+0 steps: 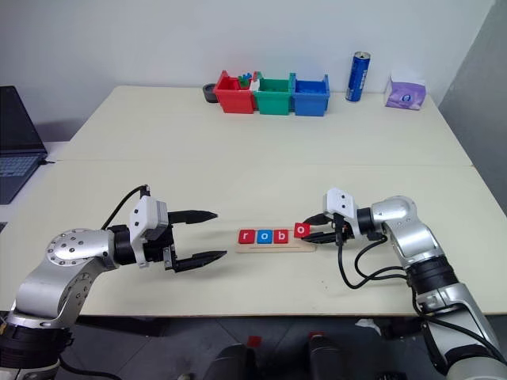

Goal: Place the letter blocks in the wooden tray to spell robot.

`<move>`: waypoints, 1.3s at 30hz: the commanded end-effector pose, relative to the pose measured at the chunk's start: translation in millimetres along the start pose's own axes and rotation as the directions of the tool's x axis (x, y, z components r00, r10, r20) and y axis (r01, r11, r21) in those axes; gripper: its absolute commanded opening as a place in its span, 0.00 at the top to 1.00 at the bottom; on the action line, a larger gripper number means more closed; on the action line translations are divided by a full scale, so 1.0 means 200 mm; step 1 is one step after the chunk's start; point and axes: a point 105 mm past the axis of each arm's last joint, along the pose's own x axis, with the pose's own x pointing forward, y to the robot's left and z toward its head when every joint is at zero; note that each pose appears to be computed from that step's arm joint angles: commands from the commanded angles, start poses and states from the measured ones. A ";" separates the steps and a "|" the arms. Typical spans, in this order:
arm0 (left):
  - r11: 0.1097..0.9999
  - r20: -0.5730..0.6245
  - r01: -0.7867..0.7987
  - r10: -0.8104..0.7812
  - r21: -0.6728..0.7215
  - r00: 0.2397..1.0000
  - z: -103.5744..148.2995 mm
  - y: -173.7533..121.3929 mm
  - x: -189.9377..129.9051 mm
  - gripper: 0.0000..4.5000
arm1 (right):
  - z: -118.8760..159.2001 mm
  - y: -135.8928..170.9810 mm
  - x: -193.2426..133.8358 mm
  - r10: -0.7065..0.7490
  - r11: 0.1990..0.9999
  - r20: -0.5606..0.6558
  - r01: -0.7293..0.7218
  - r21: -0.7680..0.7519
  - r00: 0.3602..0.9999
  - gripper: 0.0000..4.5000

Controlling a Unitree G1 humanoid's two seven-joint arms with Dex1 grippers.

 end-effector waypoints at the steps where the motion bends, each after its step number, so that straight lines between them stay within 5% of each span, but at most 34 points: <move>1: 0.999 0.041 -0.012 0.011 0.038 0.999 0.07 -0.01 0.01 0.00 | 0.02 -0.02 0.02 0.012 0.999 -0.007 -0.012 -0.044 1.000 0.68; 29: 0.999 0.027 -0.031 0.030 0.045 0.999 0.08 -0.03 0.02 0.00 | -0.03 -0.05 0.07 0.038 0.996 -0.047 -0.042 -0.079 0.998 0.68; 38: 0.998 0.017 -0.035 0.034 0.051 0.999 0.07 -0.02 0.01 0.00 | 0.01 -0.08 0.05 0.027 0.997 -0.025 -0.028 -0.072 0.999 0.01; 39: 0.998 0.018 -0.033 0.032 0.051 0.999 0.07 -0.02 0.01 0.00 | 0.03 -0.09 0.03 0.019 0.998 -0.016 -0.020 -0.067 1.000 0.01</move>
